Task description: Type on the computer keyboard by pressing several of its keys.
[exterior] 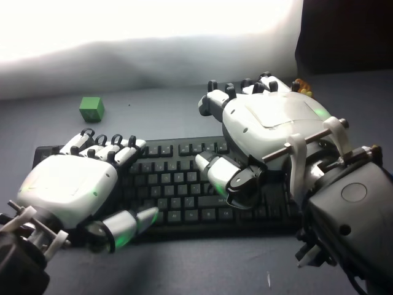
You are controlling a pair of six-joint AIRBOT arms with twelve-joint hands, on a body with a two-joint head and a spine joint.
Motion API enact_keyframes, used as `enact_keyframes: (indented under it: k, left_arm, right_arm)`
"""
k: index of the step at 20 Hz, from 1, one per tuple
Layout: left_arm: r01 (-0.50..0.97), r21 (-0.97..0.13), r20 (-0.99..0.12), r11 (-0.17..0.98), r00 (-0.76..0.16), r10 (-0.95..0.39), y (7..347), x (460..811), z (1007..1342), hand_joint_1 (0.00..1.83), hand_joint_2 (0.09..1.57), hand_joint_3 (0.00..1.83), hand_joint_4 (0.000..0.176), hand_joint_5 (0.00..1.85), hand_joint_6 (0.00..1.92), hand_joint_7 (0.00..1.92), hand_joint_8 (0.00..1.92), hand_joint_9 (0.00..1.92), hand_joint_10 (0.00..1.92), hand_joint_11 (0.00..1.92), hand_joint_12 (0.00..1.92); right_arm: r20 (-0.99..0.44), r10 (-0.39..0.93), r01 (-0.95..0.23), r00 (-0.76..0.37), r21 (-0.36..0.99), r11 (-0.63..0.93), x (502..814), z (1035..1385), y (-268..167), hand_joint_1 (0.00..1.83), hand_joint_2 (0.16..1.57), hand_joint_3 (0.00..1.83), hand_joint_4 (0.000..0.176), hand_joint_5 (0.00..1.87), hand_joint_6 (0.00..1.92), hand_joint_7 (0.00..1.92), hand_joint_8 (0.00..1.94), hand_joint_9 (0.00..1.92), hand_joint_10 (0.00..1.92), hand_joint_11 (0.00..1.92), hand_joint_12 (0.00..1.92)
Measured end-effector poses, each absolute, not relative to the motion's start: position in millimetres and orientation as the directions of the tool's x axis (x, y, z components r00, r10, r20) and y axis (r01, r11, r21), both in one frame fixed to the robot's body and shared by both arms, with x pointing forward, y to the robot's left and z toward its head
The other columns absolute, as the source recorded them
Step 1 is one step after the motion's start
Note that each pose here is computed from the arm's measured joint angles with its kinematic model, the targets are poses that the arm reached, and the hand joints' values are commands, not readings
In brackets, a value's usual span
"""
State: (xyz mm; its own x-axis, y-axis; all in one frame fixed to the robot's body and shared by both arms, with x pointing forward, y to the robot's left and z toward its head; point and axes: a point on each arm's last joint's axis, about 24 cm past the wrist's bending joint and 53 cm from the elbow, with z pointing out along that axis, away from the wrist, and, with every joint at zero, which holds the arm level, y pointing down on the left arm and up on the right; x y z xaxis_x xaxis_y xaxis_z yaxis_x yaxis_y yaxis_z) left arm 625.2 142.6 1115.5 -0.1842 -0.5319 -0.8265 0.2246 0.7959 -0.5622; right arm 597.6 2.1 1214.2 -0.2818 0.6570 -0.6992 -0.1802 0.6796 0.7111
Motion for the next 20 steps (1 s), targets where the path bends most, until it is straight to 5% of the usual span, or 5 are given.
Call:
enact_keyframes:
  k: [7,8,13,17,20]
  left_arm:
    - [0.221,-0.541,-0.840,0.811,-0.194,-0.507,161,632,1135,0.00,1.24,0.00,0.000,0.31,0.02,0.42,0.01,0.43,0.04,0.00,1.15]
    - [0.220,-0.535,-0.843,0.816,-0.212,-0.495,163,630,1134,0.00,1.29,0.01,0.000,0.58,0.11,0.70,0.10,0.63,0.13,0.00,1.41]
    - [0.217,-0.526,-0.842,0.823,-0.272,-0.467,169,626,1138,0.06,1.41,0.01,0.000,0.95,1.07,1.00,1.33,0.85,1.61,0.57,1.92]
    - [0.212,-0.522,-0.839,0.826,-0.299,-0.454,178,620,1147,0.09,1.50,0.01,0.000,1.07,1.58,1.31,1.49,1.24,1.74,0.94,1.92]
    - [0.202,-0.519,-0.836,0.831,-0.322,-0.444,183,615,1147,0.08,1.54,0.01,0.000,1.03,1.69,1.31,1.56,1.24,1.79,0.97,1.92]
  right_arm:
    - [-0.698,0.647,-0.192,-0.307,0.712,0.676,590,1211,8,0.48,1.33,0.00,0.000,0.28,0.48,0.46,0.01,0.25,0.74,0.00,1.55]
    - [-0.697,0.648,-0.190,-0.307,0.712,0.676,590,1211,8,0.39,1.30,0.00,0.000,0.55,0.59,0.73,0.12,0.46,0.83,0.04,1.64]
    - [-0.700,0.647,-0.195,-0.301,0.710,0.677,590,1212,8,0.27,1.32,0.01,0.000,0.81,1.15,1.08,1.14,0.93,1.61,0.64,1.92]
    - [-0.706,0.642,-0.207,-0.297,0.704,0.679,588,1214,9,0.00,1.50,0.02,0.000,1.00,1.59,1.25,1.64,1.26,1.91,1.28,1.92]
    - [-0.707,0.642,-0.205,-0.296,0.704,0.680,588,1213,9,0.00,1.55,0.03,0.000,0.99,1.66,1.26,1.72,1.31,1.92,1.36,1.92]
